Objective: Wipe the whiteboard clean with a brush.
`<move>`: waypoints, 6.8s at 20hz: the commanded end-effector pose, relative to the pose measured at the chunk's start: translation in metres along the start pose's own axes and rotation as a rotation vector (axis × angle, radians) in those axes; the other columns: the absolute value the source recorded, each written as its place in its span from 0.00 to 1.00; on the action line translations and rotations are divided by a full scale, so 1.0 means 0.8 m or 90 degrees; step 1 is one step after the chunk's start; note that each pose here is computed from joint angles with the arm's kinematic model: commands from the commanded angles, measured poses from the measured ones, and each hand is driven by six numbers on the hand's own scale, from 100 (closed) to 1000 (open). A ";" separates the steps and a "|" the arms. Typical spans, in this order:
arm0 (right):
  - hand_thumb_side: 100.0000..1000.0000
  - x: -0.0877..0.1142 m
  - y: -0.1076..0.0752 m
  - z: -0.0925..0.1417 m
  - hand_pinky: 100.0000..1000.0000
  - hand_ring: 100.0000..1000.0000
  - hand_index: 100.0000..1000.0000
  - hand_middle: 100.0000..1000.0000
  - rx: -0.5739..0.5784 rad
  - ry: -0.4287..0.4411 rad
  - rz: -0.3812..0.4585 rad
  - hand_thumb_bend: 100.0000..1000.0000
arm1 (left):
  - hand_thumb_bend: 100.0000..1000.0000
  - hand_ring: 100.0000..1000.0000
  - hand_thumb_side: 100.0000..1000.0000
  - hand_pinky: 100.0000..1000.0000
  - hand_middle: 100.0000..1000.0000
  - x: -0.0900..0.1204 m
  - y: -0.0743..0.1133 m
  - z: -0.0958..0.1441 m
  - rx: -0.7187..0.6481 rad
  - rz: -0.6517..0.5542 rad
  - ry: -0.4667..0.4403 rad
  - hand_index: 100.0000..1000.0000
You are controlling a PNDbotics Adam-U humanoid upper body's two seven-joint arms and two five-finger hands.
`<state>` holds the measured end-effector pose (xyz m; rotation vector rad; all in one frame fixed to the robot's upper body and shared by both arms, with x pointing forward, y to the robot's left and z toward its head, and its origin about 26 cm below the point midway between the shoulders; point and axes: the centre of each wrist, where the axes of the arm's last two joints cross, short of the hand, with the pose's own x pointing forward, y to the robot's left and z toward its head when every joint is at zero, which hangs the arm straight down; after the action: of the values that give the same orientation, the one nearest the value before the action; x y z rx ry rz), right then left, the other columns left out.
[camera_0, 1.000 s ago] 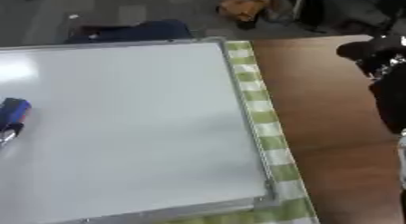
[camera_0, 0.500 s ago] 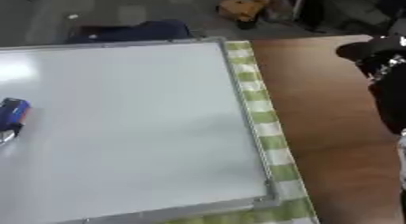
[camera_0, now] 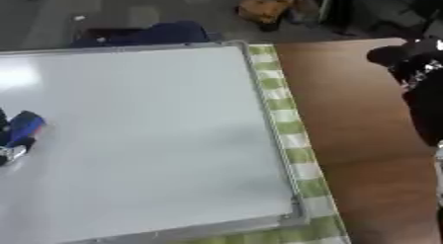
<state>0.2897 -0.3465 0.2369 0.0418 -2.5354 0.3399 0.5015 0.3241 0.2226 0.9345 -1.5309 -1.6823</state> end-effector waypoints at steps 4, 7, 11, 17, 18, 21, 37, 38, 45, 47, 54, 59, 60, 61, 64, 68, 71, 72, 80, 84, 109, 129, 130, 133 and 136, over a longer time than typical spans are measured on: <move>0.76 0.007 0.000 -0.006 0.82 0.70 0.59 0.47 0.011 -0.013 0.007 0.39 | 0.18 0.32 0.51 0.45 0.09 0.033 0.002 -0.025 -0.026 -0.017 -0.070 0.09; 0.76 0.007 0.000 -0.007 0.82 0.70 0.59 0.47 0.012 -0.013 0.007 0.39 | 0.18 0.32 0.52 0.45 0.09 0.043 0.005 -0.032 -0.026 -0.026 -0.087 0.10; 0.76 0.007 0.001 -0.007 0.82 0.70 0.59 0.47 0.014 -0.013 0.006 0.39 | 0.18 0.31 0.52 0.45 0.09 0.059 0.012 -0.043 -0.018 -0.041 -0.116 0.10; 0.76 0.007 0.001 -0.008 0.82 0.70 0.59 0.47 0.015 -0.015 0.007 0.39 | 0.18 0.32 0.52 0.45 0.09 0.085 0.014 -0.058 -0.013 -0.077 -0.163 0.10; 0.76 0.007 0.001 -0.008 0.82 0.70 0.59 0.47 0.015 -0.015 0.007 0.39 | 0.17 0.32 0.52 0.45 0.09 0.089 0.014 -0.060 -0.014 -0.083 -0.171 0.10; 0.76 0.008 0.001 -0.009 0.82 0.70 0.59 0.47 0.017 -0.016 0.007 0.39 | 0.17 0.32 0.52 0.45 0.09 0.101 0.014 -0.067 -0.018 -0.100 -0.198 0.10; 0.76 0.007 0.001 -0.008 0.82 0.70 0.59 0.47 0.019 -0.014 0.006 0.39 | 0.09 0.30 0.52 0.44 0.08 0.105 0.019 -0.068 0.007 -0.124 -0.210 0.05; 0.76 0.007 0.001 -0.008 0.82 0.70 0.59 0.47 0.019 -0.014 0.006 0.39 | 0.09 0.29 0.52 0.44 0.08 0.104 0.018 -0.068 0.008 -0.124 -0.208 0.04; 0.75 0.007 0.001 -0.008 0.82 0.69 0.59 0.47 0.020 -0.011 0.005 0.39 | 0.05 0.30 0.53 0.44 0.11 0.094 0.014 -0.063 0.007 -0.118 -0.178 0.03; 0.75 0.007 0.001 -0.008 0.82 0.69 0.59 0.47 0.021 -0.011 0.005 0.39 | 0.04 0.30 0.53 0.44 0.10 0.089 0.013 -0.061 0.008 -0.116 -0.164 0.03; 0.75 0.007 0.001 -0.007 0.82 0.69 0.59 0.46 0.021 -0.011 0.007 0.39 | 0.01 0.29 0.54 0.43 0.10 0.065 0.009 -0.049 0.026 -0.099 -0.097 0.03; 0.75 0.007 0.001 -0.007 0.82 0.69 0.59 0.46 0.023 -0.010 0.008 0.39 | 0.00 0.29 0.55 0.43 0.09 0.045 0.011 -0.036 0.053 -0.086 -0.051 0.03; 0.75 0.007 0.001 -0.007 0.82 0.69 0.59 0.46 0.023 -0.010 0.008 0.39 | 0.00 0.29 0.55 0.42 0.09 0.041 0.010 -0.034 0.055 -0.083 -0.042 0.03; 0.75 0.007 0.001 -0.007 0.82 0.69 0.59 0.46 0.023 -0.010 0.009 0.39 | 0.00 0.28 0.55 0.42 0.09 0.037 0.009 -0.031 0.057 -0.079 -0.032 0.03; 0.75 0.007 0.001 -0.007 0.82 0.69 0.59 0.46 0.024 -0.011 0.008 0.39 | 0.00 0.28 0.54 0.42 0.09 0.028 0.008 -0.025 0.063 -0.076 -0.010 0.03; 0.75 0.007 0.001 -0.008 0.82 0.69 0.59 0.46 0.025 -0.011 0.008 0.39 | 0.00 0.29 0.54 0.42 0.09 0.021 0.010 -0.020 0.078 -0.091 0.011 0.03; 0.75 0.007 0.001 -0.008 0.82 0.69 0.59 0.46 0.026 -0.011 0.008 0.39 | 0.00 0.30 0.54 0.42 0.12 0.018 0.006 -0.018 0.083 -0.096 0.021 0.03; 0.75 0.007 0.002 -0.008 0.82 0.69 0.59 0.46 0.027 -0.011 0.007 0.39 | 0.00 0.30 0.54 0.42 0.13 0.017 0.005 -0.017 0.083 -0.095 0.023 0.03; 0.74 0.007 0.002 -0.008 0.82 0.69 0.59 0.46 0.030 -0.010 0.006 0.39 | 0.00 0.30 0.54 0.42 0.13 0.011 0.004 -0.014 0.089 -0.090 0.038 0.03; 0.74 0.007 0.002 -0.009 0.82 0.69 0.59 0.46 0.031 -0.010 0.006 0.39 | 0.00 0.29 0.55 0.42 0.13 0.005 0.004 -0.010 0.102 -0.095 0.061 0.03; 0.74 0.006 0.004 -0.008 0.82 0.69 0.59 0.46 0.040 -0.007 0.000 0.39 | 0.00 0.27 0.56 0.40 0.11 0.008 0.005 -0.013 0.147 -0.112 0.061 0.04; 0.74 0.006 0.004 -0.010 0.82 0.70 0.59 0.46 0.033 -0.008 -0.003 0.39 | 0.00 0.25 0.56 0.37 0.09 0.080 0.013 -0.048 0.081 -0.133 -0.218 0.05; 0.74 0.006 0.004 -0.010 0.82 0.70 0.60 0.46 0.033 -0.008 -0.003 0.39 | 0.00 0.25 0.56 0.37 0.09 0.082 0.015 -0.048 0.080 -0.135 -0.231 0.05; 0.74 0.007 0.004 -0.010 0.82 0.70 0.60 0.46 0.032 -0.009 -0.003 0.38 | 0.00 0.25 0.56 0.36 0.09 0.088 0.016 -0.049 0.068 -0.135 -0.265 0.05; 0.74 0.007 0.003 -0.011 0.82 0.70 0.60 0.46 0.030 -0.010 -0.004 0.38 | 0.00 0.24 0.56 0.36 0.08 0.093 0.015 -0.049 0.049 -0.126 -0.295 0.05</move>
<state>0.2922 -0.3404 0.2375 0.0810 -2.5176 0.3795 0.4970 0.2431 0.2251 0.8127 -1.8662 -2.0649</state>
